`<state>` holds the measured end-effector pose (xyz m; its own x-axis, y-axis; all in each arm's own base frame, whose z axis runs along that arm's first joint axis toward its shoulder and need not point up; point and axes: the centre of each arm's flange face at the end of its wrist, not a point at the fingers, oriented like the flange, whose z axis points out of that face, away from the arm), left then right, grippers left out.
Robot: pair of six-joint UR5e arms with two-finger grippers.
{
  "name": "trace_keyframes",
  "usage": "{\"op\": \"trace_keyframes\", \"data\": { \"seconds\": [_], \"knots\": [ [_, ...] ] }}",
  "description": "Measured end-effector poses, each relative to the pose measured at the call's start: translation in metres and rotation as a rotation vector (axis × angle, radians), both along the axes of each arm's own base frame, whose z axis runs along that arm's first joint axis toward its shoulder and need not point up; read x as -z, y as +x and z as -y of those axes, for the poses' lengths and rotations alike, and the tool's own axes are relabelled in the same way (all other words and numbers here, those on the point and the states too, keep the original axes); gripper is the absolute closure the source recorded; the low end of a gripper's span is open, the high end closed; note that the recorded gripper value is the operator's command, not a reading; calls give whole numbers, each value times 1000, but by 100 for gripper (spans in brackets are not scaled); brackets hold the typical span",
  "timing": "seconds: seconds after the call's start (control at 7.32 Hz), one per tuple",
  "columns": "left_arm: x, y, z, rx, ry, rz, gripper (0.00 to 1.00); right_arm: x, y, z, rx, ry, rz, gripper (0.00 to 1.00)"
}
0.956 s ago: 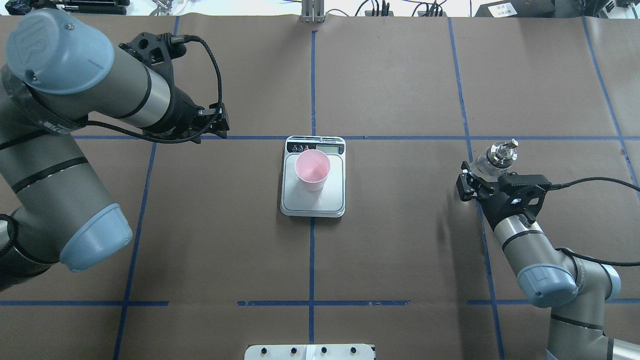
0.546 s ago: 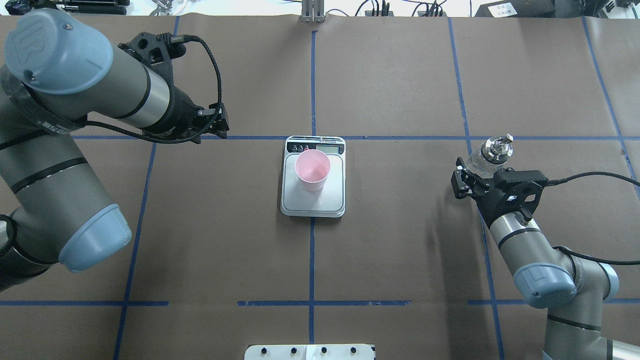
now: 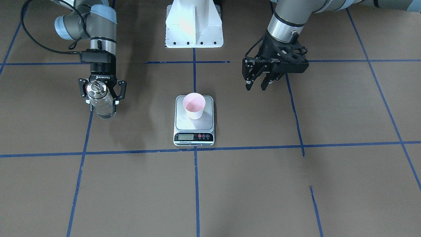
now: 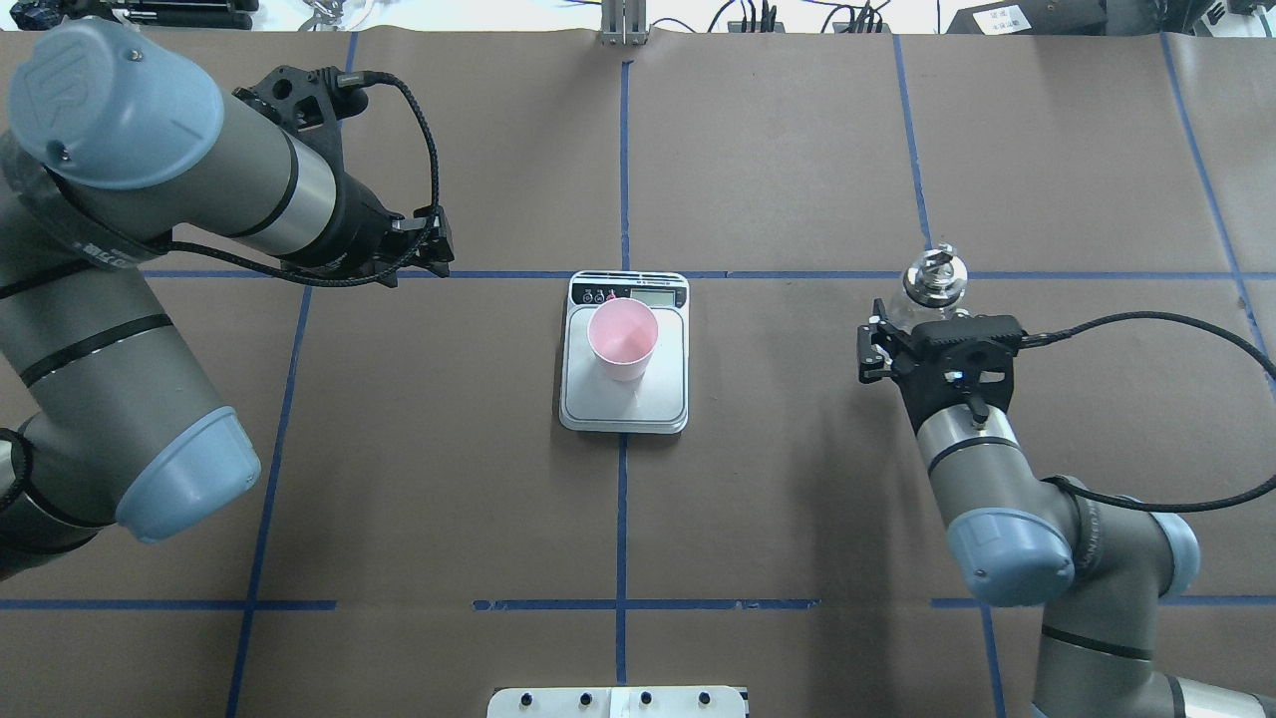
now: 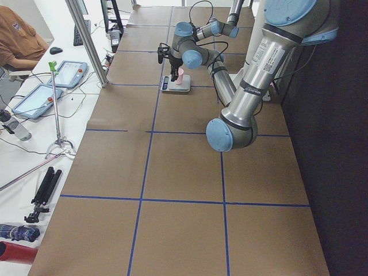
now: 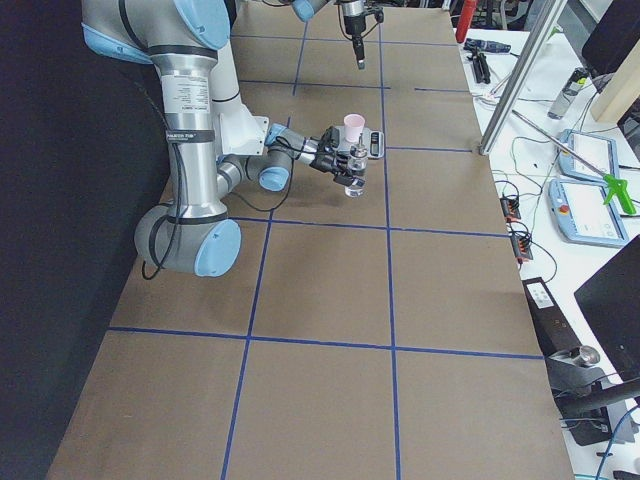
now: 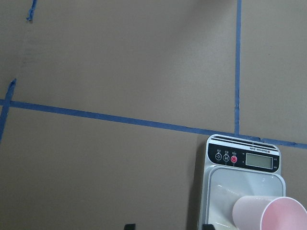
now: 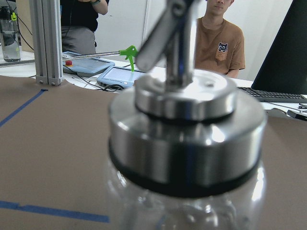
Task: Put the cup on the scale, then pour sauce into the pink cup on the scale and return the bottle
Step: 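Lift the glass bottle with the right gripper toward the scale, then bring the bottle spout over the pink cup with the right gripper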
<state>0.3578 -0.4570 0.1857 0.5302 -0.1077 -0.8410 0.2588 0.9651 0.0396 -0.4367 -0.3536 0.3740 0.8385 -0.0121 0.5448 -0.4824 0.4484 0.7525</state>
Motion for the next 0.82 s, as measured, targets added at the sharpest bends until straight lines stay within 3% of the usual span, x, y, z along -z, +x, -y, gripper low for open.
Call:
{"op": "trace_keyframes", "data": {
  "seconds": [0.41,0.82],
  "knots": [
    [-5,-2,2,-3,8,10,44,68,-49,1,29,-20,-116,100],
    [-27,-16,9,-44,77,66,44,95,-75,-6,87,-37,-330,100]
  ]
}}
